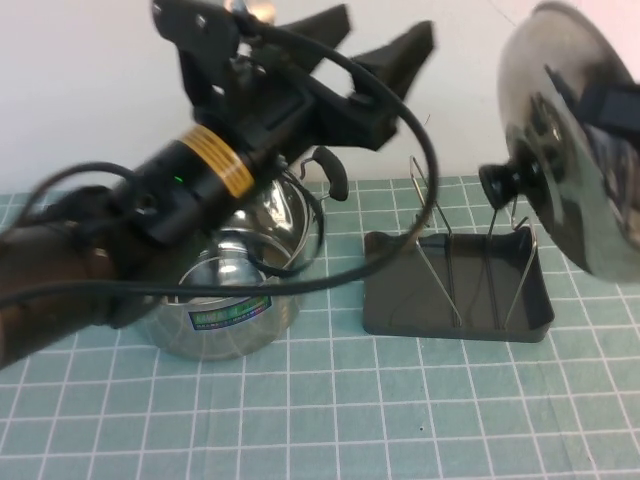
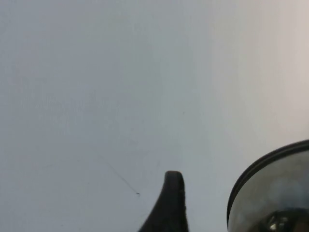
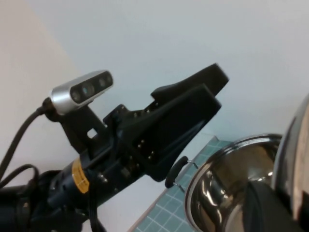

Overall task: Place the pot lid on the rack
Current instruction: Place the pot lid on the pot rack

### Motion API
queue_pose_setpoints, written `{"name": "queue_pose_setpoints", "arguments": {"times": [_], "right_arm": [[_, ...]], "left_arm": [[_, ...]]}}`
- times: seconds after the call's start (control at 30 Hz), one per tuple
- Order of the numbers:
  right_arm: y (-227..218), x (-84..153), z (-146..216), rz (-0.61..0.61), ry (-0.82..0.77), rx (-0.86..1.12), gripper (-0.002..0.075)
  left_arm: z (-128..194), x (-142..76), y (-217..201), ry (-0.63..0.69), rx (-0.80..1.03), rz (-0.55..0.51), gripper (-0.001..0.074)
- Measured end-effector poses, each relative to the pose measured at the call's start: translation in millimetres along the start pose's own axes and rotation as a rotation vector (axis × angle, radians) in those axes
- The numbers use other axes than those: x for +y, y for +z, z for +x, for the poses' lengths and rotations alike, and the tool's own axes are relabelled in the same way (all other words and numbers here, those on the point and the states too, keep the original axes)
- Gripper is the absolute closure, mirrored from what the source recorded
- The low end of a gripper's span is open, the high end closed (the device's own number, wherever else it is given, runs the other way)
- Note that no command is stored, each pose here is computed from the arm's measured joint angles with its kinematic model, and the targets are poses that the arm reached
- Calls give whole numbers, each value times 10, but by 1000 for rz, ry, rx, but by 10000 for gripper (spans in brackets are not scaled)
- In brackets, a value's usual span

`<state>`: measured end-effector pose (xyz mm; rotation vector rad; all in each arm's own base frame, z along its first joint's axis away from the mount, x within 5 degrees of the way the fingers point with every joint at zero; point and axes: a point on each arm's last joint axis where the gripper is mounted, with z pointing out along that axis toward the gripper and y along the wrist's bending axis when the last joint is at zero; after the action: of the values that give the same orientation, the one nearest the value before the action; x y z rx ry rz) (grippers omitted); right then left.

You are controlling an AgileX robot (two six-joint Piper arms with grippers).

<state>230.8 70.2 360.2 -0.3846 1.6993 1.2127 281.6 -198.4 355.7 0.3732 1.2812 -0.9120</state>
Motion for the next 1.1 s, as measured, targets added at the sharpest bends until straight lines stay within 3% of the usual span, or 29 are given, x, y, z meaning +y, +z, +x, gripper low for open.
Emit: {"name": "queue_pose_setpoints", "arguments": {"times": [0.07, 0.13, 0.3, 0.4, 0.63, 0.83, 1.1], "right_arm": [[64, -37, -65, -20, -2, 8, 708], [174, -87, -126, -39, 1, 20, 708], [576, -204, -190, -65, 36, 65, 708], [844, -355, -150, -63, 73, 100, 708], [1117, -721, 18, -26, 141, 152, 708], [1206, -970, 167, 32, 151, 177, 708], [1263, -1122, 274, 47, 85, 198, 707]], "left_arm": [[-90, 42, -54, 30, 21, -45, 139], [-162, 78, -113, 47, 58, -92, 240], [-254, 120, -300, 88, 239, -252, 611], [-267, 146, -396, 115, 329, -331, 698], [-229, 214, -518, 150, 465, -445, 732], [-218, 226, -530, 130, 475, -463, 734], [-216, 229, -532, 126, 478, -467, 734]]}}
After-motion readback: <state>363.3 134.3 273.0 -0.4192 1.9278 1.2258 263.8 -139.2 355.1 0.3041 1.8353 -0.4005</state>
